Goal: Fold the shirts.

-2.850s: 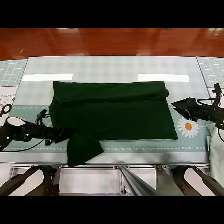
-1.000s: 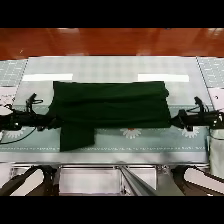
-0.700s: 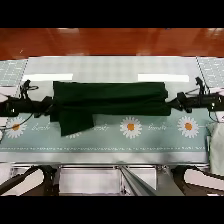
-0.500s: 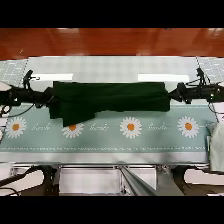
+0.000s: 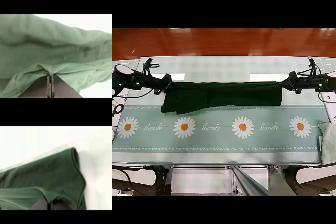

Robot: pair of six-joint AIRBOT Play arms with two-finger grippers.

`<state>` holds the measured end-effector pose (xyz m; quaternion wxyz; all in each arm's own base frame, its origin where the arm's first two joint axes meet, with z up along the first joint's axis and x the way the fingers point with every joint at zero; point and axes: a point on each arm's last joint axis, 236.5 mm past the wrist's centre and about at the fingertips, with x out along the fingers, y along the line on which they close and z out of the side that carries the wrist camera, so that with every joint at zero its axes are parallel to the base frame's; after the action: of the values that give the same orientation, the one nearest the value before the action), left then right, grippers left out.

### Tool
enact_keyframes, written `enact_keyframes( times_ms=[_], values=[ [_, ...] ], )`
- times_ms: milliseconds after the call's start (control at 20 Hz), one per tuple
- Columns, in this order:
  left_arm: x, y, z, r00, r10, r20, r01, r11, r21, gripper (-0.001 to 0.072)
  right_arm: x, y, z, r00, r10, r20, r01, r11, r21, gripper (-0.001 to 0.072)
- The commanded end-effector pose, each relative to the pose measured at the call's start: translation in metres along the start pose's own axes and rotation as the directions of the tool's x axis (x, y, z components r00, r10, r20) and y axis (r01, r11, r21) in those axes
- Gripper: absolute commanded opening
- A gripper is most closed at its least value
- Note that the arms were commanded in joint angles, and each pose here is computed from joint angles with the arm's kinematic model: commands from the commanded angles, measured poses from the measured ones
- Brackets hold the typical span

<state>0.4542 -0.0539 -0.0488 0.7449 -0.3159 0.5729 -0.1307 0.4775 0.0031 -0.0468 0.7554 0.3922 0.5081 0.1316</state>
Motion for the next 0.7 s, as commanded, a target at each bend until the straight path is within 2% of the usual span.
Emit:
enact_keyframes(
  times_ms=[0,350,400,450,500,550,650],
  values=[
    [0.010,-0.002,0.022,1.000,-0.005,0.014,0.005,1.000,0.014,0.0016,0.017,0.000,0.011,1.000,0.000,0.016,0.000,1.000,-0.019,0.0025],
    [0.026,0.002,0.036,1.000,-0.008,0.001,0.008,1.000,0.003,0.0017,0.035,-0.010,0.015,0.999,-0.031,0.040,0.032,0.999,-0.013,0.0026],
    [0.029,0.003,0.034,1.000,-0.009,-0.010,0.009,1.000,0.001,0.0017,0.036,-0.011,0.015,0.999,-0.031,0.037,0.031,0.999,-0.009,0.0080],
    [0.030,0.002,0.031,1.000,-0.012,-0.024,0.012,1.000,0.000,0.0086,0.037,-0.012,0.014,0.999,-0.031,0.036,0.031,0.999,-0.007,0.0264],
    [0.028,0.001,0.028,0.999,-0.016,-0.035,0.016,1.000,0.001,0.0342,0.036,-0.011,0.014,0.999,-0.029,0.034,0.030,1.000,-0.007,0.0422],
    [0.023,-0.001,0.024,0.998,-0.024,-0.062,0.024,1.000,0.006,0.0499,0.033,-0.009,0.013,1.000,-0.021,0.024,0.021,1.000,-0.010,0.0416],
    [0.000,-0.006,0.024,0.993,-0.050,-0.105,0.050,0.999,-0.001,0.0504,0.010,0.001,0.020,1.000,0.018,0.005,-0.018,1.000,-0.020,0.0416]
  ],
)
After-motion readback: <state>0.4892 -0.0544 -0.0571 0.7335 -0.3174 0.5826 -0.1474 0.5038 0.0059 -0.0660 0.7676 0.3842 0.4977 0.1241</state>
